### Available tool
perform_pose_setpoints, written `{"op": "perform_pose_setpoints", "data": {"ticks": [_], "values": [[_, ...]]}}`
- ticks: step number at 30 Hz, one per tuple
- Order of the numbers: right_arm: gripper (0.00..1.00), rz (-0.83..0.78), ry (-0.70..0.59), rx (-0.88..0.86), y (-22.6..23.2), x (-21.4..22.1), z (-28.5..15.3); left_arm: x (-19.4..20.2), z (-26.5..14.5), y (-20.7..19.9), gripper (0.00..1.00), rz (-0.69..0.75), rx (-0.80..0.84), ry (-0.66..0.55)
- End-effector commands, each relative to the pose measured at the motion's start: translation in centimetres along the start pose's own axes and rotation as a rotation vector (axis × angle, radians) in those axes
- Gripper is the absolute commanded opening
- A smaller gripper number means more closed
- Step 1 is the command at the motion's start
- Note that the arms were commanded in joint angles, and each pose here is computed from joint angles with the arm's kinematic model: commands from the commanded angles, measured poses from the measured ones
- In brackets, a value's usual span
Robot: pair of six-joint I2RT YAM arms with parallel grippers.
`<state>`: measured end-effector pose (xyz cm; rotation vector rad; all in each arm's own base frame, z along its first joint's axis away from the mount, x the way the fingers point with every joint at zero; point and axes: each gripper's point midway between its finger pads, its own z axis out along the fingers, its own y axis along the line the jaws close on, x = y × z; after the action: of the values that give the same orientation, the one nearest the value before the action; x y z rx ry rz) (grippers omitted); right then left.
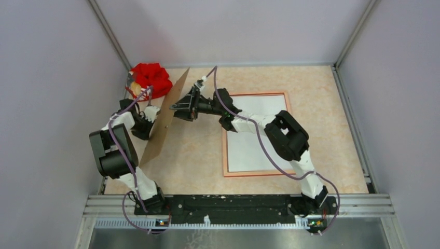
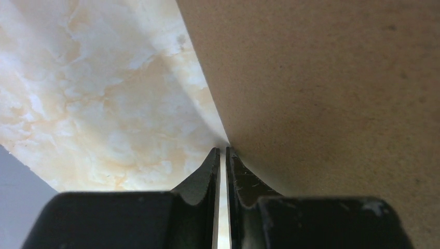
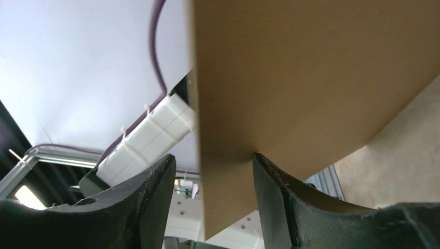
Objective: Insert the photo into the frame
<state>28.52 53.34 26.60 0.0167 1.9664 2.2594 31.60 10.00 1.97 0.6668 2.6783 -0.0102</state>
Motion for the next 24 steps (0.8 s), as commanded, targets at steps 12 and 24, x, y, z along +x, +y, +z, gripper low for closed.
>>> {"op": "perform_pose_setpoints", "data": {"ticks": [12,24], "values": [[0.54,-0.153,-0.043,0.221,0.9,-0.3,-1.9,0.8,0.2,-5.2,0.14,-0.037,0.195,0.018],[0.15,-0.175,-0.048,0.652,-8.0,-0.5,-7.3,0.7,0.0,-5.1,0.14,-0.032,0.198,0.022]]}}
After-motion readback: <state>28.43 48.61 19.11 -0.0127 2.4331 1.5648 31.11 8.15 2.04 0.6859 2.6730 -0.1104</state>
